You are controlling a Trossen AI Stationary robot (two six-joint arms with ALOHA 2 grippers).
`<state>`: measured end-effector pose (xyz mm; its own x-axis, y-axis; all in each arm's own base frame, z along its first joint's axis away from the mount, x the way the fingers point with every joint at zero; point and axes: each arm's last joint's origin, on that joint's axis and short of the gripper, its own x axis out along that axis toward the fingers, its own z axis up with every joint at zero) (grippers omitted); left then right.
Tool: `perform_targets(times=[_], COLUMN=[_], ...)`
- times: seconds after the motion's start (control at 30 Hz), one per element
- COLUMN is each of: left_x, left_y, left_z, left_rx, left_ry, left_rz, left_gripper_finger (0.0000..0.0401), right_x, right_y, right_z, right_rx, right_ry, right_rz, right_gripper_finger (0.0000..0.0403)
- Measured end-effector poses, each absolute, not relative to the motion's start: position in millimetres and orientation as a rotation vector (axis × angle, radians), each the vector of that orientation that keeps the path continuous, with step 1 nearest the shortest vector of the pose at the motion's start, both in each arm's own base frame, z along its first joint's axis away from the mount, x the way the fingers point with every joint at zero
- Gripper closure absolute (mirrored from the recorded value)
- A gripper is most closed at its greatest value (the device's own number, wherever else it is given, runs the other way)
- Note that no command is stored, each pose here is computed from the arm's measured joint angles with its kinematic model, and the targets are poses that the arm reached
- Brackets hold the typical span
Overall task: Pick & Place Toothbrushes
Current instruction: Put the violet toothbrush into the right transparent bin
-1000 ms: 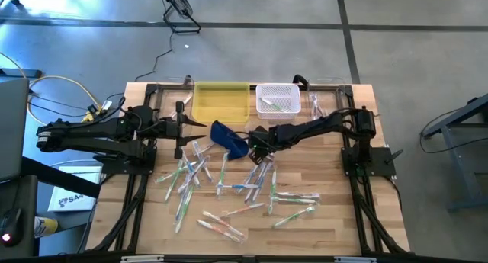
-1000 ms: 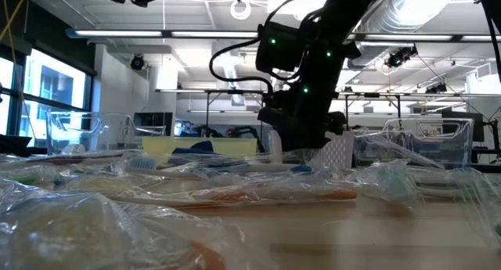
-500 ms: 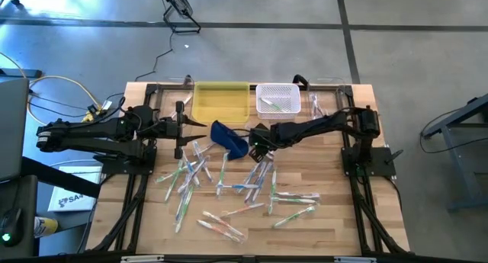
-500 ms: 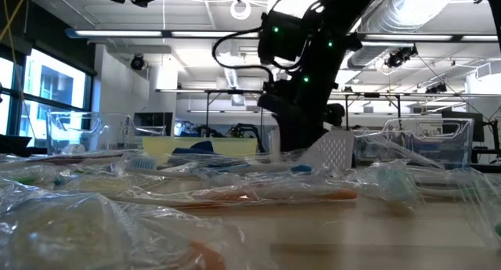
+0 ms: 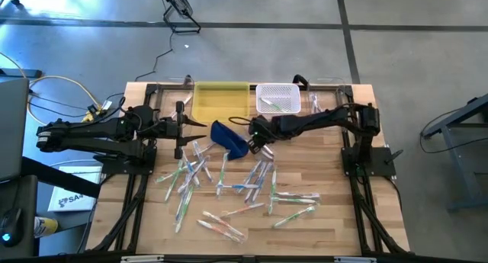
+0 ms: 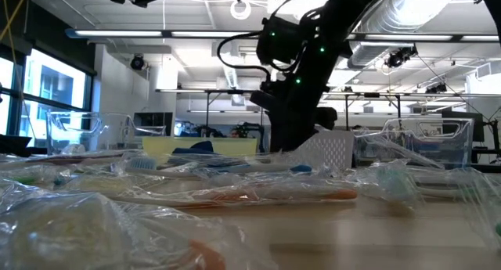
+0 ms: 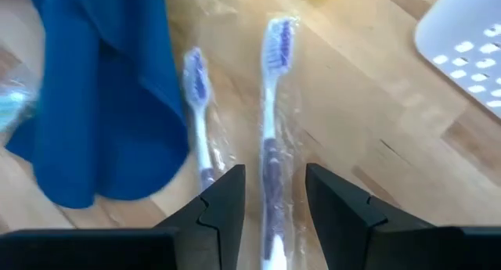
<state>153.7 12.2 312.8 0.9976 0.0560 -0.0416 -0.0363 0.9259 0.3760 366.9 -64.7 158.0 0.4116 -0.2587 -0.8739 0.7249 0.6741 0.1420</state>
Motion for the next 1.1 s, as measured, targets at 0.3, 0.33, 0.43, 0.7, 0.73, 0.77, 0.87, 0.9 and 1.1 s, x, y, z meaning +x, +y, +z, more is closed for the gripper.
perform_targets(times=[0.3,0.33,0.43,0.7,0.73,0.77,0.87,0.9,1.1], left_x=[154,154,154,154,154,154,154,154,154], left_y=[12,12,12,12,12,12,12,12,12], left_z=[313,313,313,313,313,313,313,313,313], left_rx=[0.384,0.384,0.384,0.385,0.385,0.385,0.385,0.385,0.384], left_ry=[0.052,0.052,0.052,0.051,0.051,0.051,0.051,0.052,0.051], left_rz=[0.047,0.047,0.047,0.047,0.047,0.048,0.048,0.047,0.047], left_gripper_finger=[0.0262,0.0262,0.0262,0.0262,0.0262,0.0262,0.0262,0.0262,0.0262], right_x=[369,369,371,374,374,374,375,375,375], right_y=[-64,-64,-64,-62,-62,-62,-63,-63,-62], right_z=[153,152,146,137,136,134,128,128,127], right_rx=[0.524,0.518,0.528,0.523,0.524,0.526,0.525,0.526,0.528], right_ry=[0.956,0.960,0.972,0.984,0.987,1.001,1.010,1.008,1.013], right_rz=[-0.672,-0.670,-0.651,-0.649,-0.648,-0.646,-0.653,-0.654,-0.653], right_gripper_finger=[0.0274,0.0274,0.0274,0.0274,0.0274,0.0274,0.0274,0.0274,0.0274])
